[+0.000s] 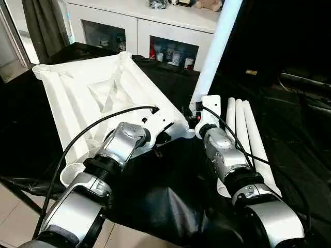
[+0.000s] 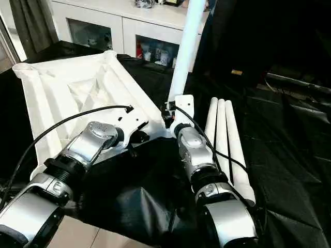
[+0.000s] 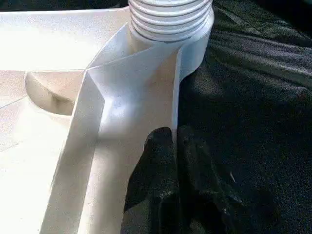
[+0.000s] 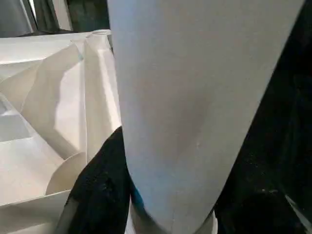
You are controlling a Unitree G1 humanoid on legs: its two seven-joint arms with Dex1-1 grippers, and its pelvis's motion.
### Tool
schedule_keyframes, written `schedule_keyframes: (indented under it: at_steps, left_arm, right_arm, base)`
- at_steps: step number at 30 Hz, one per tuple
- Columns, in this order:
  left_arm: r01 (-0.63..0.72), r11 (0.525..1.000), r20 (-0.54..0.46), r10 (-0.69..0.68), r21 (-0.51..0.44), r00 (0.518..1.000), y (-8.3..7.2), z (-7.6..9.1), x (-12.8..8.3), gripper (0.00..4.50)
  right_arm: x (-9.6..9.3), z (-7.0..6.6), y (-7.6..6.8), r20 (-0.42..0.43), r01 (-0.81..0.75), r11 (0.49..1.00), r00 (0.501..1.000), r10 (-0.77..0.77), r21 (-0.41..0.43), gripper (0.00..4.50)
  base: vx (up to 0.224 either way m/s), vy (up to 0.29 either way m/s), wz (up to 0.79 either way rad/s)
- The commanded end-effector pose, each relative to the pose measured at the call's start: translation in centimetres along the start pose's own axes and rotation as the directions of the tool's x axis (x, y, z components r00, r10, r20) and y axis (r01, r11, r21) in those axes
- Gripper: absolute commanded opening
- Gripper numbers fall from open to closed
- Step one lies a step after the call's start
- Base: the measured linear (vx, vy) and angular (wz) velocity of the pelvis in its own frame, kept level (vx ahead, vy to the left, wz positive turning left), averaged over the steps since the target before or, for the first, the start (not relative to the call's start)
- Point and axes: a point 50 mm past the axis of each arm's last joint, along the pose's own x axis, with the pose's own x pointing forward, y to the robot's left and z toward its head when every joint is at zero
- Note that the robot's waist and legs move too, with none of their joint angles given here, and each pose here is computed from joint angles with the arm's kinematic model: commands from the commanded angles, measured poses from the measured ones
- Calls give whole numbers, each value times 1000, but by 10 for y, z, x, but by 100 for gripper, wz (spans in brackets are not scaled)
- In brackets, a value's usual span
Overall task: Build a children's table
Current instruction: Pick table leg
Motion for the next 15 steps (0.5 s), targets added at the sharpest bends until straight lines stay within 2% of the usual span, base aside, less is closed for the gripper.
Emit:
schedule_keyframes:
  at_steps: [1,9,11,15]
  left_arm:
    - [-124,992,-53,123,-12,991,13,-9,-3,0]
    - [-107,994,-58,107,-3,993,14,-11,-6,0]
    - [-107,994,-58,107,-2,993,15,-11,-6,0]
    - [-107,994,-56,107,1,993,16,-11,-7,0]
  right_arm:
    - [-17,-61,16,-259,-31,997,965,48,69,187]
    - [-14,-57,15,-256,-44,997,965,59,65,187]
    - [-12,-54,16,-243,-59,994,967,79,87,243]
    - [-10,-49,17,-224,-73,992,970,96,107,277]
  base:
    - [0,0,0]
    - [0,0,0]
    - [0,0,0]
    - [0,0,0]
